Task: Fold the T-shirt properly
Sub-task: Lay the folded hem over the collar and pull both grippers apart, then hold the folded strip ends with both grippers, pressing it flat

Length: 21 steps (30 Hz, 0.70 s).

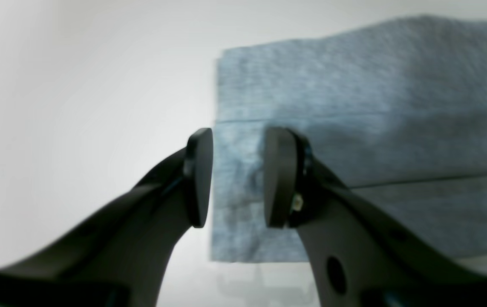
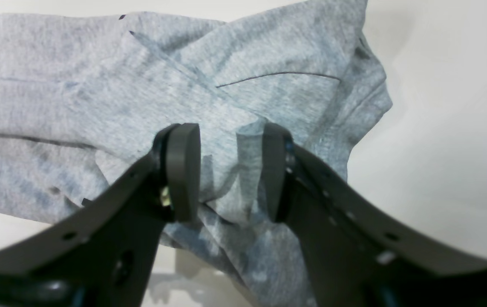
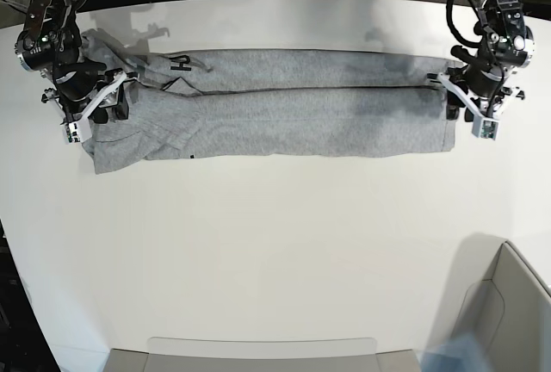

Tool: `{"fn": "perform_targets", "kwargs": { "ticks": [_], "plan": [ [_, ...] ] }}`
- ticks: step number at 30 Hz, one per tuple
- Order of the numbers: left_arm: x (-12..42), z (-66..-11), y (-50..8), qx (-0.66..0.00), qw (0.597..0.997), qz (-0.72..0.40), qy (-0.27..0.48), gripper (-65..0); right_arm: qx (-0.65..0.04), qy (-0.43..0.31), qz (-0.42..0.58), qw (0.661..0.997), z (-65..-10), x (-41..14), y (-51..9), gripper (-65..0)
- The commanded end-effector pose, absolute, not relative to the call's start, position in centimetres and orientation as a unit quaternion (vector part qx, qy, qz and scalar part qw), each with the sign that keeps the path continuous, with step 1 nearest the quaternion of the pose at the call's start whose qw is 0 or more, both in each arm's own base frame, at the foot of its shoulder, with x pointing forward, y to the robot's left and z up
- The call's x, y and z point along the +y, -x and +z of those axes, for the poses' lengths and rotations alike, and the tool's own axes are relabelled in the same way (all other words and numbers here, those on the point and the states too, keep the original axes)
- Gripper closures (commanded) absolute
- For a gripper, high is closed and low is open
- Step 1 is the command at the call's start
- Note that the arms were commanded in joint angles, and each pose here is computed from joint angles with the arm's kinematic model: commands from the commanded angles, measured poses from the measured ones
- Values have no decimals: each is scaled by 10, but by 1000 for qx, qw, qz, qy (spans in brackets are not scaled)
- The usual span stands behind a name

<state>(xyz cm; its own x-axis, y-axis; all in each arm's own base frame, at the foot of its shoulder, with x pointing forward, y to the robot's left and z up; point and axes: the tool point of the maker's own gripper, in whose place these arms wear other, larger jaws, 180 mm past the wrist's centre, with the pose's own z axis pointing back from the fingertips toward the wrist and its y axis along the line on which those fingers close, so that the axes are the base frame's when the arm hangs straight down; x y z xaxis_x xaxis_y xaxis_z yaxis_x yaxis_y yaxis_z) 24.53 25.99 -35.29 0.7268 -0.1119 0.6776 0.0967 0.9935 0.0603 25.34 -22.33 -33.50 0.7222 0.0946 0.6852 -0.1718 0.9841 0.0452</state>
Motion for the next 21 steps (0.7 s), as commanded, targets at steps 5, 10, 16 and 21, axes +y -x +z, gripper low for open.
{"fn": "perform_targets", "kwargs": {
  "ticks": [5,10,16,21],
  "plan": [
    [282,-378,-250,-343,939,-15,20,-213,-384,-52,80,918,-325,-224,-260,-243],
    [297,-377,-260,-354,935,4,34,-212,-364,-46,73,927,-337,-236,-259,-243],
    [303,-391,-254,-336,941,20,37,-212,-357,-45,71,930,-341,-240,-257,-243],
    [297,-415,-243,-301,952,22,57,-212,-357,-45,71,931,-342,-240,-257,-243]
  ]
}}
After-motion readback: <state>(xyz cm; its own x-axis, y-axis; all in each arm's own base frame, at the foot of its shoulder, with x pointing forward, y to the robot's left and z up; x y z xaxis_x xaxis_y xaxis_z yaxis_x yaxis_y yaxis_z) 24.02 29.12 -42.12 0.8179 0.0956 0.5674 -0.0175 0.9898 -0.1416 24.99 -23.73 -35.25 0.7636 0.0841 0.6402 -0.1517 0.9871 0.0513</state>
